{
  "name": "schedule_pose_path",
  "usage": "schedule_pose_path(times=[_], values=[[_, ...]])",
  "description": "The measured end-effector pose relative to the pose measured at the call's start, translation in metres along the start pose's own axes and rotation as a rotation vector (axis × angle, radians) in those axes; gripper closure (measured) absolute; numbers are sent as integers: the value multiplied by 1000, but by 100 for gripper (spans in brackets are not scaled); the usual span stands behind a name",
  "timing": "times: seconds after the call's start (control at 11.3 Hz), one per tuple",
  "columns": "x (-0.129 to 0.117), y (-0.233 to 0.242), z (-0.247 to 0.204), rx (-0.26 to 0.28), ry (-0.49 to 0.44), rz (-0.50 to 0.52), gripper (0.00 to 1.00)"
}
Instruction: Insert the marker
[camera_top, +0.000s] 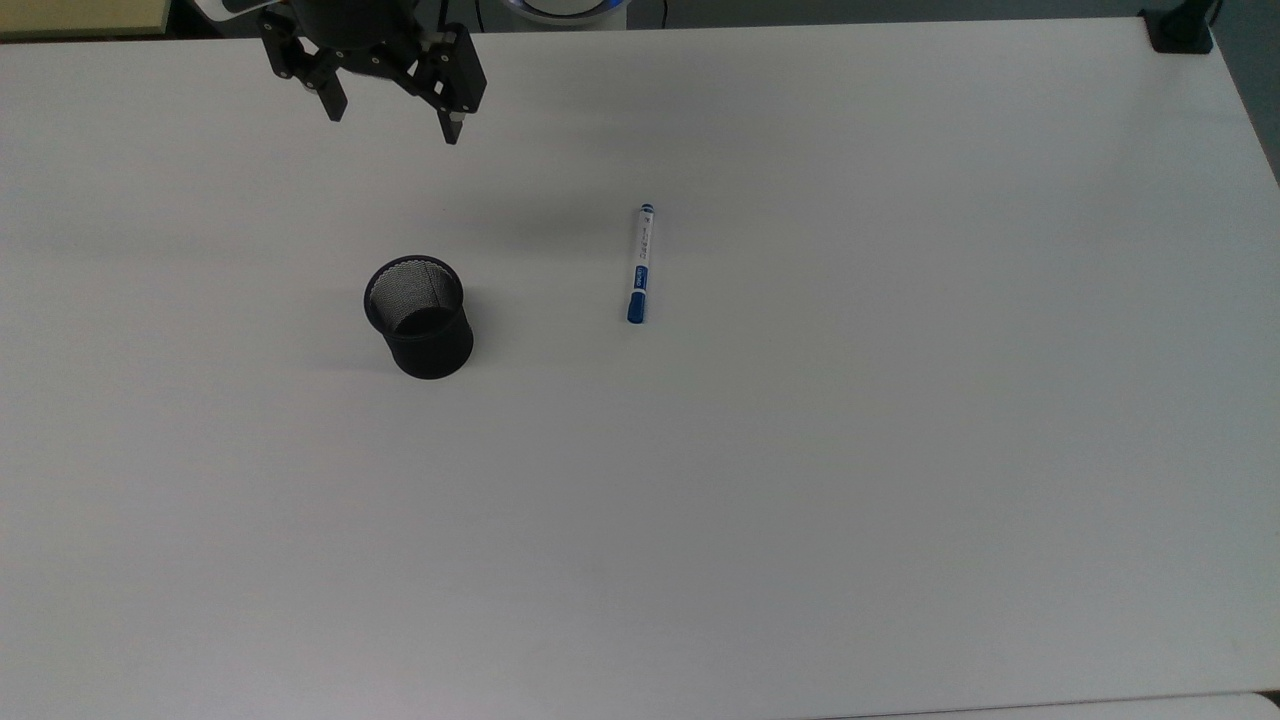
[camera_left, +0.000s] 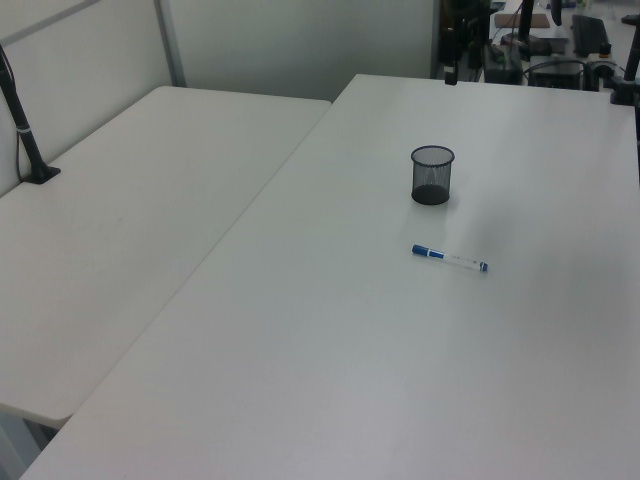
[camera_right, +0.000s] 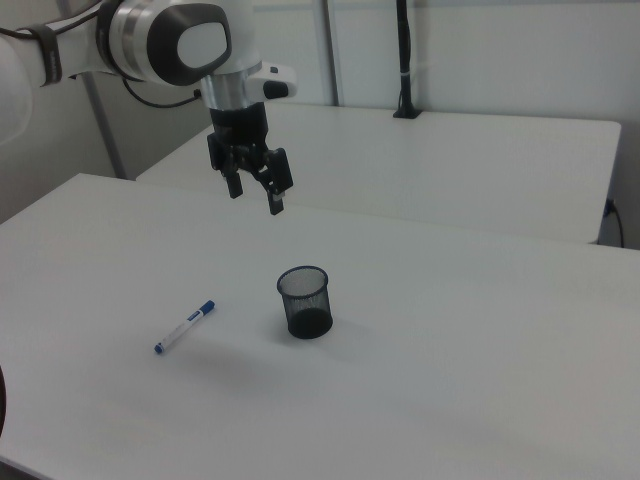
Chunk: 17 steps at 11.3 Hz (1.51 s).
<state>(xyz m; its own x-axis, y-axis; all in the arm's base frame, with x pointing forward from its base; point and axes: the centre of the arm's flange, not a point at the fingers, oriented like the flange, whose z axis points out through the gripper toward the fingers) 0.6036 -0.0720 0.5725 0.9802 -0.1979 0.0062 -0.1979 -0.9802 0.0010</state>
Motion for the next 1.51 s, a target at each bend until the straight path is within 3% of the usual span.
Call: schedule_pose_path(times=[1.06,1.51], values=[[-3,0,3,0,-31,0,0],[-3,1,3,40,-34,11,0]])
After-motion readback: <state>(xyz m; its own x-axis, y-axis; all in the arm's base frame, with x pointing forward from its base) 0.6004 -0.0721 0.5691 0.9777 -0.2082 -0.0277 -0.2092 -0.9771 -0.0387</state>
